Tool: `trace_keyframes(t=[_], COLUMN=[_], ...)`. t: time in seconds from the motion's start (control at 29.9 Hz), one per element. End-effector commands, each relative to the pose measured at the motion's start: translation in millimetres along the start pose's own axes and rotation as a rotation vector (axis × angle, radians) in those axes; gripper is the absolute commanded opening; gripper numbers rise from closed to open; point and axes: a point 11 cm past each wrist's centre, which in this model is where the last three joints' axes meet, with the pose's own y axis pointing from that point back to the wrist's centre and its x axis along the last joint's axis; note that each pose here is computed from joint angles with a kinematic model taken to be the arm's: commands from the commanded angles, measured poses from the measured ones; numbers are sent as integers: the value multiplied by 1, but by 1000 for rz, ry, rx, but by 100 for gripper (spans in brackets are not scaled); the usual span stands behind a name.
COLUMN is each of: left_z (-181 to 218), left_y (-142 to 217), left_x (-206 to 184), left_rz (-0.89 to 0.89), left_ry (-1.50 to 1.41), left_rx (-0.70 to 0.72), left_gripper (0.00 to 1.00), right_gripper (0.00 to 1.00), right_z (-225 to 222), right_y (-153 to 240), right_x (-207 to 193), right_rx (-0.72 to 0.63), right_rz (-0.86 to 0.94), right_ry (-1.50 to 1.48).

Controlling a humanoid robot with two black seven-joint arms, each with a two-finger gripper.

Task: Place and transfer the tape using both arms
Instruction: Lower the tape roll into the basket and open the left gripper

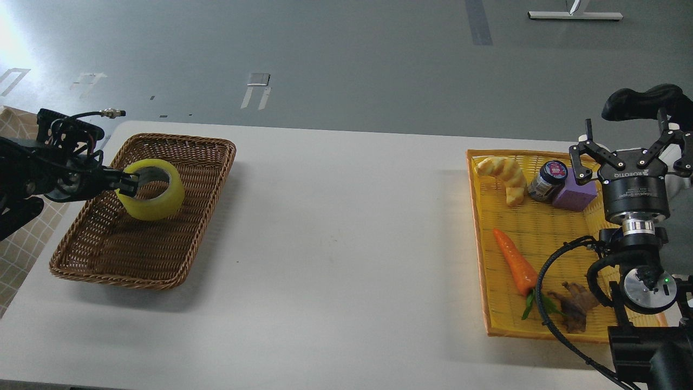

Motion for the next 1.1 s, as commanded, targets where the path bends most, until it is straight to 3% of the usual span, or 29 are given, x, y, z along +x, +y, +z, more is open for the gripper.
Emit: trace_keyframes(t=[0.0,0.57,0.6,0.74,0.87,0.97,1.07], left_z=[0,-5,-5,-4,0,1,1], left_y=[-3,-4,-4,-4,-6,-6,-6], left_x=[-12,-17,-16,-16,-14,-13,-14], left_rz=[-21,-26,-24,-23,-19,-18,-18], left_ry=[19,66,67,68,79,90,103], left_rx=[-7,0,-1,-3,-15,-20,-27], left_gripper=[0,0,9,13,24,38,64], right_gripper=[100,100,100,100,100,100,100], right_z=[0,0,0,0,0,-1,0], right_y=[1,2,2,2,1,1,2], right_x=[1,3,3,5,4,4,5], right_rx=[-1,-1,0,-1,0,1,-1], right_rz=[2,10,10,15,13,13,15], right_ry=[2,2,2,2,1,1,2])
